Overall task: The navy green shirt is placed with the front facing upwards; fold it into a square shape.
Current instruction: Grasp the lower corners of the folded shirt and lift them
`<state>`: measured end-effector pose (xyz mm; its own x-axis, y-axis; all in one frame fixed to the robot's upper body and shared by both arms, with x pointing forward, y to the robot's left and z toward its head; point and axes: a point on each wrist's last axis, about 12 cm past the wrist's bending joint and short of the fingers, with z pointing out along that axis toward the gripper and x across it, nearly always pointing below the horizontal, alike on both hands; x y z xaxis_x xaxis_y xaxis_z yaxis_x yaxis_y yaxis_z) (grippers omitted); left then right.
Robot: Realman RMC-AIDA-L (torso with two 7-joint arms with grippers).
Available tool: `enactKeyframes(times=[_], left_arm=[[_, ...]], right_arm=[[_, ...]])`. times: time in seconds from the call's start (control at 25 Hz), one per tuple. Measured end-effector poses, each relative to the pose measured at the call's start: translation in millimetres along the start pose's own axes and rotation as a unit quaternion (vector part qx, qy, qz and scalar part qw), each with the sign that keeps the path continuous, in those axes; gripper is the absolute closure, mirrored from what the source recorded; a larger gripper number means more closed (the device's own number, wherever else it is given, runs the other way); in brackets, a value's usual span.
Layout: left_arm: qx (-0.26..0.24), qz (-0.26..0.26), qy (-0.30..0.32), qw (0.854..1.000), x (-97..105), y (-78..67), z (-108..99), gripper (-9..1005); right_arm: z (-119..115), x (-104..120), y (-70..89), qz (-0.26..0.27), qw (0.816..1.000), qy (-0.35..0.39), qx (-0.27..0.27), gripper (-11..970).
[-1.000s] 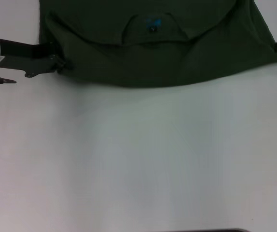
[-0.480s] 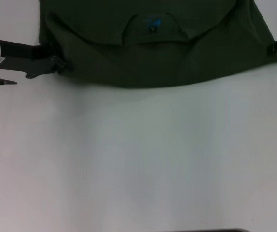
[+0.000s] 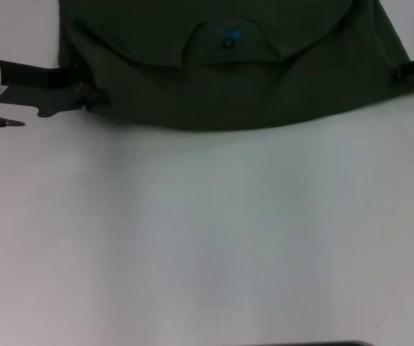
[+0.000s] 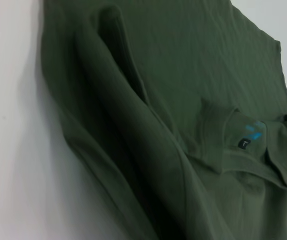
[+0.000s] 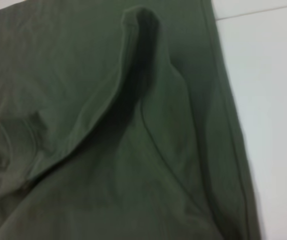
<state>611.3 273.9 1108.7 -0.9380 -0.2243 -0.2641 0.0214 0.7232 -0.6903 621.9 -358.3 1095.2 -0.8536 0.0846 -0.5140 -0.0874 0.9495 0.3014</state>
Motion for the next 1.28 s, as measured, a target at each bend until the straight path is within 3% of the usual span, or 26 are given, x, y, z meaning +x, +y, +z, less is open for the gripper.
enactKeyframes(times=[0.68, 1.24, 1.28], left_arm=[[0.0, -0.001, -0.003, 1.0, -0.4, -0.2, 0.6, 975], [0.002, 0.0, -0.003, 1.0, -1.0, -2.0, 1.5, 975], [0.003, 0.0, -0.003, 1.0, -1.2, -2.5, 1.7, 975]], right_arm=[[5.0, 1.7, 9.3, -0.002, 1.0, 0.018, -0.018, 306], [-2.0, -2.8, 6.4, 0.001, 1.0, 0.019, -0.021, 315], [-2.6, -3.1, 5.9, 0.0, 1.0, 0.02, -0.02, 352]])
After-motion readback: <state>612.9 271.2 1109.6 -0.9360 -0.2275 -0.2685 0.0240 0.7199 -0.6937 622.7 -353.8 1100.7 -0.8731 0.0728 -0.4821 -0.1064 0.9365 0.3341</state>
